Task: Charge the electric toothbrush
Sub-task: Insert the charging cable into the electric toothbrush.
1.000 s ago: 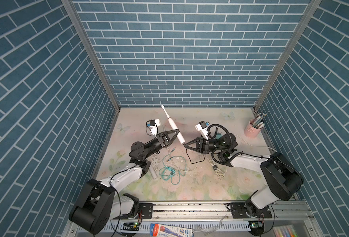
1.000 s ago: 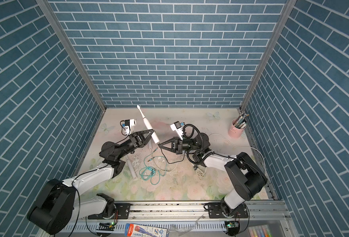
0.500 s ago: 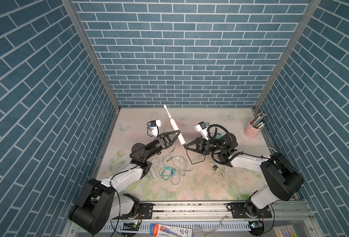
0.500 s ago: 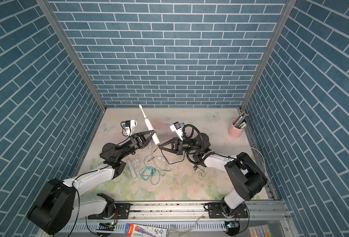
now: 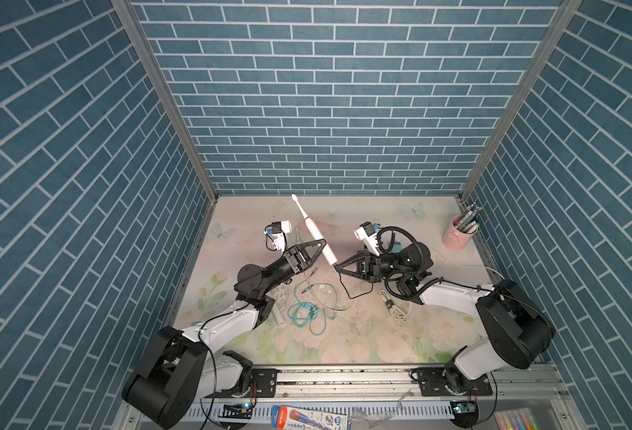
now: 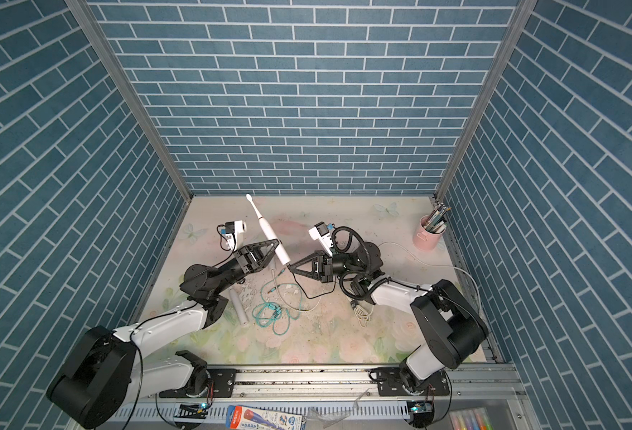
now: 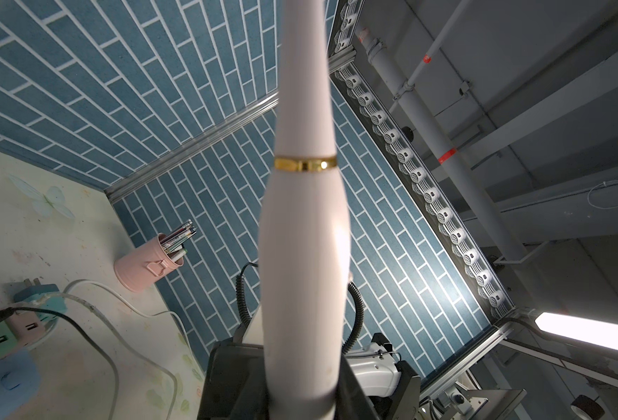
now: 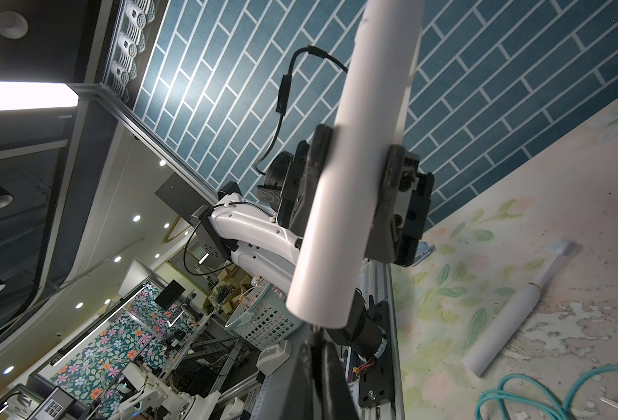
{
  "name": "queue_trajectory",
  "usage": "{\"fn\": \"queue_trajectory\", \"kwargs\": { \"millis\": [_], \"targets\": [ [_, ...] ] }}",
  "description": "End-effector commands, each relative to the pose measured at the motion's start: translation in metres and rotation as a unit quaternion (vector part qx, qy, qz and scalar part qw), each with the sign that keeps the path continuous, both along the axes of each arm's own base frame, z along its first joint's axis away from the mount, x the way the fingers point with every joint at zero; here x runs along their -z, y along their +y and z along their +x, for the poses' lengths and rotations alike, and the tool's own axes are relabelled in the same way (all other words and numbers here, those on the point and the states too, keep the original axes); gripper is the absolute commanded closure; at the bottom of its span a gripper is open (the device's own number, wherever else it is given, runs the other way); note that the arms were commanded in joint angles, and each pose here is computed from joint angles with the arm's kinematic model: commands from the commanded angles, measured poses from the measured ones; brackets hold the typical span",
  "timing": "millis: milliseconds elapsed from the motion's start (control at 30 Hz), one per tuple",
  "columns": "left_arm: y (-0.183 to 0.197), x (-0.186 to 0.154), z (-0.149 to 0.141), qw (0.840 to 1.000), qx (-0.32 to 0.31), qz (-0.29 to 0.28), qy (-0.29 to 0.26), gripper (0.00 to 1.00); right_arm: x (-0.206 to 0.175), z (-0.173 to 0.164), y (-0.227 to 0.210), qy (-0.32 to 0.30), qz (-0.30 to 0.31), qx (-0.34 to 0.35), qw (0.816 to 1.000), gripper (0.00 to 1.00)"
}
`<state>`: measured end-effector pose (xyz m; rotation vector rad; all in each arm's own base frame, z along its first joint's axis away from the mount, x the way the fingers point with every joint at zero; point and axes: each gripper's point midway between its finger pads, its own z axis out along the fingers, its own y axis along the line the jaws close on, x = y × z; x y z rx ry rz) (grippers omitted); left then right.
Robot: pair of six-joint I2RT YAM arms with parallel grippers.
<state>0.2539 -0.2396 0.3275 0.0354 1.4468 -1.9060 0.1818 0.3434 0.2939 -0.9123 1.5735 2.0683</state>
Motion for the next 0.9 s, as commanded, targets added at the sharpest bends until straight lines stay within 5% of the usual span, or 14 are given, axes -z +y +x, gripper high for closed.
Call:
{"fn": "queue_trajectory", "kwargs": {
  "millis": [0, 867],
  "targets": [
    [-0.017, 0.021, -0.029, 0.997, 0.066, 0.041, -0.009, 1.0, -0.041, 0.007, -0.01, -0.027, 0.055, 0.039, 0.997, 1.0],
    [-0.03, 0.046, -0.047, 0.989, 0.119, 0.081, -0.019, 1.0, -0.064, 0.033, -0.015, 0.063, 0.05, 0.042, 0.996, 1.0]
  ]
}}
